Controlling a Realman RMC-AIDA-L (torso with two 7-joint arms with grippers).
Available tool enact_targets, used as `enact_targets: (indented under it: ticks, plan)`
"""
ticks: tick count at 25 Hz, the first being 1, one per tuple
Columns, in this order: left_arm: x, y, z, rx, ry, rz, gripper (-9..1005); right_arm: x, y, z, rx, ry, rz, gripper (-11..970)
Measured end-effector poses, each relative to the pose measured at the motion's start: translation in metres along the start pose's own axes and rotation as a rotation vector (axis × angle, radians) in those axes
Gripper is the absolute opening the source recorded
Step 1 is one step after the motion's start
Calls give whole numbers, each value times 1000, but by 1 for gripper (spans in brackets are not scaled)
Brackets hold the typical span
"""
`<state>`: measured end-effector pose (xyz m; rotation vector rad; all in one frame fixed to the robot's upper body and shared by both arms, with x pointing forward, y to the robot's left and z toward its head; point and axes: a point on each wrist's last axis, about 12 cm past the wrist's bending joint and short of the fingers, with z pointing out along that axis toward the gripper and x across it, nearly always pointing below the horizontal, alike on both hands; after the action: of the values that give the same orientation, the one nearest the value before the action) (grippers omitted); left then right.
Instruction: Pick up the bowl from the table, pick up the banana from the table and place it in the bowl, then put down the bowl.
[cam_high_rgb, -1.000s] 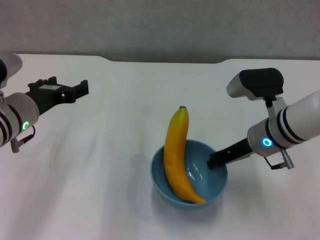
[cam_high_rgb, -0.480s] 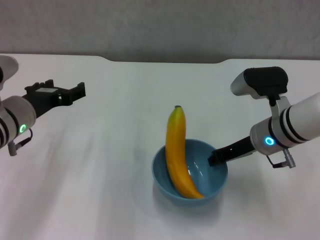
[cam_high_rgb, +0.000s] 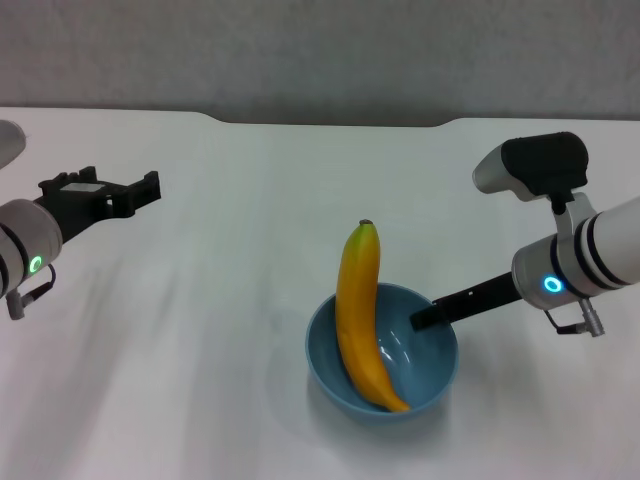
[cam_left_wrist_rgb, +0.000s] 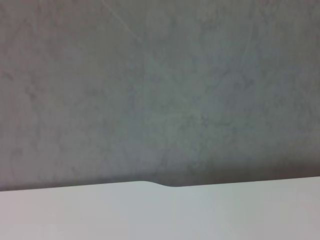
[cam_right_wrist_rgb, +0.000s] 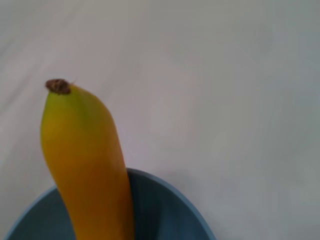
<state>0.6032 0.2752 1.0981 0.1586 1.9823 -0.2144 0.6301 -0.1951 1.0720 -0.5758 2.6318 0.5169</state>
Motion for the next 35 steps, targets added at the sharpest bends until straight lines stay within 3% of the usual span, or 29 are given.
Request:
enact_targets:
  ticks: [3,9,11,17,20,26,35]
  plan:
    - [1,1,-1,-3,2,-2,888,-1,0,-5,-8,-25,-23,421]
    - [4,5,-3,-21,2,0,888,-5,2,-21,-36,-84,-46,668]
    - [8,9,-4,-32,11,-7,887,-4,-2,-30,-41,-120,-31,894]
    - [14,16,-5,-51,27,-28,887,3,-17,-58,-24,-248,-13,905]
    - [14,16,-5,-48,27,-44,887,13,-21,-82,-33,-413,-23,905]
    - [15,19,-8,-49,17,-97,884,34,-30,-105,-39,-636,-59,904]
    - [15,17,-9,-36,13,-112,883,69,-48,-104,-34,-955,-139,903]
